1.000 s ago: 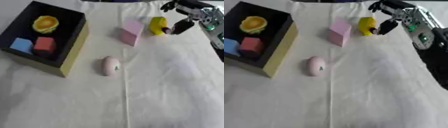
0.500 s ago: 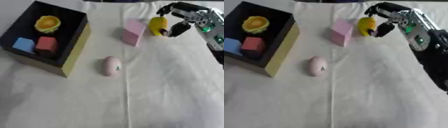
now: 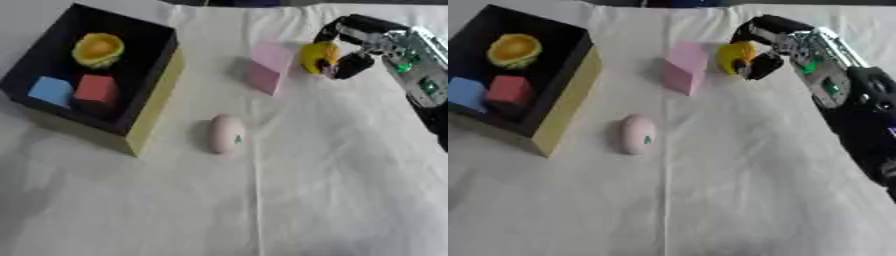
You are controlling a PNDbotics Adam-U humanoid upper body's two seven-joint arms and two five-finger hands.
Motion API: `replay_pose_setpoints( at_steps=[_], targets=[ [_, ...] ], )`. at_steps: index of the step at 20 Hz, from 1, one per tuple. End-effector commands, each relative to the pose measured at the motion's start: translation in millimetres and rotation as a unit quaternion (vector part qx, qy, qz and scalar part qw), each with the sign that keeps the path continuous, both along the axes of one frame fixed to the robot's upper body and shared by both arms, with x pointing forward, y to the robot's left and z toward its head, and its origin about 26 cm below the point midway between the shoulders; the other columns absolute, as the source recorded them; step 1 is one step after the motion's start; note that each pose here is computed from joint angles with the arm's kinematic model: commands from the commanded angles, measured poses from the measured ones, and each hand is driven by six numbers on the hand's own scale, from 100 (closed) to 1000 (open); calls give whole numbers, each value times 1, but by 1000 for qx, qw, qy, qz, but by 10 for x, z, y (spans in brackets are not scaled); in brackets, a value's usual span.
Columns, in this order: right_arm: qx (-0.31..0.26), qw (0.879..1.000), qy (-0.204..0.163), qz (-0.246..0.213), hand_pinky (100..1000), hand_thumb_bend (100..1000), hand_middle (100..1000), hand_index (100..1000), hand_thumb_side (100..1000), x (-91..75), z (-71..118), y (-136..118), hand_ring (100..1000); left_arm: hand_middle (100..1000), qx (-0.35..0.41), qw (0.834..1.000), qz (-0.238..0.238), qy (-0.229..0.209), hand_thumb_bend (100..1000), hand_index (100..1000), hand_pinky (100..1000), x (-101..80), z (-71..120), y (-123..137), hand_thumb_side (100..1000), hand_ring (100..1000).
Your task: Pick up objects on the table and place them in the box.
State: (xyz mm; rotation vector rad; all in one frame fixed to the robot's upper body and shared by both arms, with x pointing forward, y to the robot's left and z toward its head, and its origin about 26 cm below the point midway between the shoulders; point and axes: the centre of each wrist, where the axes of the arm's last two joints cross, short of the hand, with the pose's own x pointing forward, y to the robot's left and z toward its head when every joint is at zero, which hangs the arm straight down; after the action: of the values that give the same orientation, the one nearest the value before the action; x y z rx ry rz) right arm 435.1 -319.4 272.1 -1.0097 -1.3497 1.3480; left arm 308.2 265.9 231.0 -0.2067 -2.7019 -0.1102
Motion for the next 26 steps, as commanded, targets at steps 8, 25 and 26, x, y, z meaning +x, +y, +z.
replay_pose_setpoints(
  at_steps=[8,25,26],
  targets=[
    [-1,998,-70,12,752,100,390,476,100,-34,98,10,677,653,5,1000,-4,-14,404,804,724,-24,77,7,513,695],
    [57,915,-337,216,730,100,340,434,100,-809,1216,1152,586,651,1,1000,-15,-12,410,801,723,-23,85,1,487,694],
    [62,914,-332,226,726,100,337,432,100,-794,1236,1248,579,653,0,1000,-23,-19,420,802,723,-17,121,-17,470,696]
  ],
)
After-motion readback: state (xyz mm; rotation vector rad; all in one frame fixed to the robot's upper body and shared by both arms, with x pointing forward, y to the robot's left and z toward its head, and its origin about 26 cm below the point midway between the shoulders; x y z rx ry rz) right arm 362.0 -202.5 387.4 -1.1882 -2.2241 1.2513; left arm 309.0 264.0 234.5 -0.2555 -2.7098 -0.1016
